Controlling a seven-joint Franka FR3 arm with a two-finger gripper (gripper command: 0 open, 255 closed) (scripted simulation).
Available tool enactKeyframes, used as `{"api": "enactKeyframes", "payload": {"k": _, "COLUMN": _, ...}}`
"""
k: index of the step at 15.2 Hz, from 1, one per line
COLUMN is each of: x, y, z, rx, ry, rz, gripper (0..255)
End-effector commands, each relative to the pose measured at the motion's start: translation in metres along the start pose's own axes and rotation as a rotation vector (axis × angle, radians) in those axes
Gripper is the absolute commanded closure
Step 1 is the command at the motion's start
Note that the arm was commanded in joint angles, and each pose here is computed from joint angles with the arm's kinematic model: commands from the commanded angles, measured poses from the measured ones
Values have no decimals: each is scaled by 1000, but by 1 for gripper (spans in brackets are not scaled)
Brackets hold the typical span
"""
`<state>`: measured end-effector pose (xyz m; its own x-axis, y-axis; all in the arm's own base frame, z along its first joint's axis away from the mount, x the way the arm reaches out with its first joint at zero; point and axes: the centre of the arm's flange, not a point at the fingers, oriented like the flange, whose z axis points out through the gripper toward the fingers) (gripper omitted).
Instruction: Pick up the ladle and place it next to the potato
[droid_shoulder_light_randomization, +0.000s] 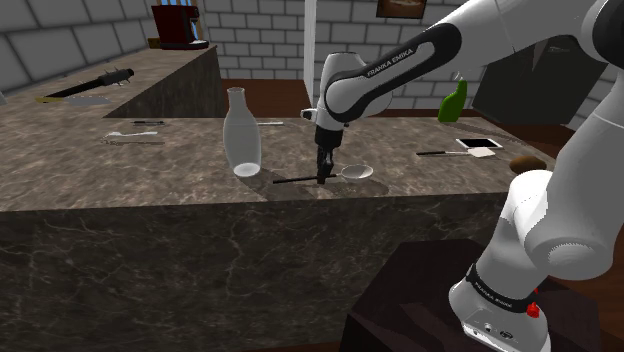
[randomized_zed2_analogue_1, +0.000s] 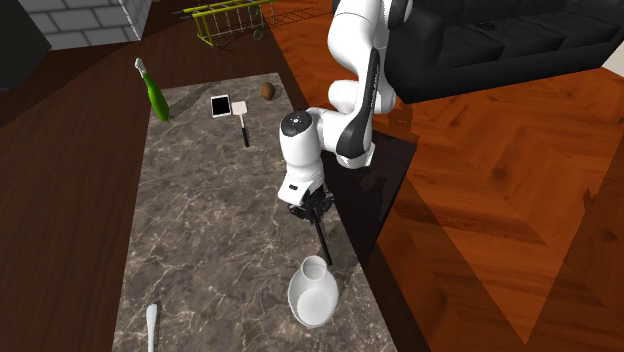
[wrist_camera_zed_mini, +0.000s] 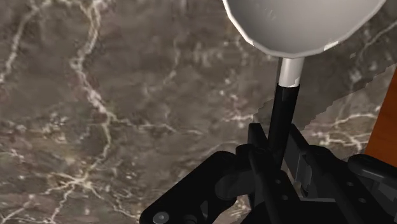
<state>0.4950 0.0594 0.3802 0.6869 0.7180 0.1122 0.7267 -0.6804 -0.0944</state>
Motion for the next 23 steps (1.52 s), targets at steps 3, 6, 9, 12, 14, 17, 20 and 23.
{"api": "enactKeyframes", "payload": {"k": 3, "x": 2, "y": -2, "z": -15, "rx": 2, "ry": -2, "rz": -1, "gripper": 255}}
{"api": "enactKeyframes", "payload": {"k": 6, "x": 4, "y": -4, "z": -30, "rx": 2, "ry": -2, "rz": -1, "gripper": 255}}
{"api": "enactKeyframes", "payload": {"k": 9, "x": 5, "y": -5, "z": -46, "rx": 2, "ry": -2, "rz": -1, "gripper": 255}}
{"api": "enactKeyframes", "payload": {"k": 12, "x": 7, "y": -7, "z": -62, "rx": 2, "ry": -2, "rz": -1, "gripper": 255}}
{"api": "enactKeyframes", "payload": {"k": 14, "x": 8, "y": -8, "z": -72, "rx": 2, "ry": -2, "rz": -1, "gripper": 255}}
{"api": "enactKeyframes", "payload": {"k": 17, "x": 10, "y": -9, "z": -88, "rx": 2, "ry": -2, "rz": -1, "gripper": 255}}
{"api": "enactKeyframes", "payload": {"k": 20, "x": 12, "y": -10, "z": -103, "rx": 2, "ry": -2, "rz": -1, "gripper": 255}}
{"api": "enactKeyframes", "payload": {"k": 23, "x": 14, "y": -12, "z": -119, "rx": 2, "ry": -2, "rz": -1, "gripper": 255}}
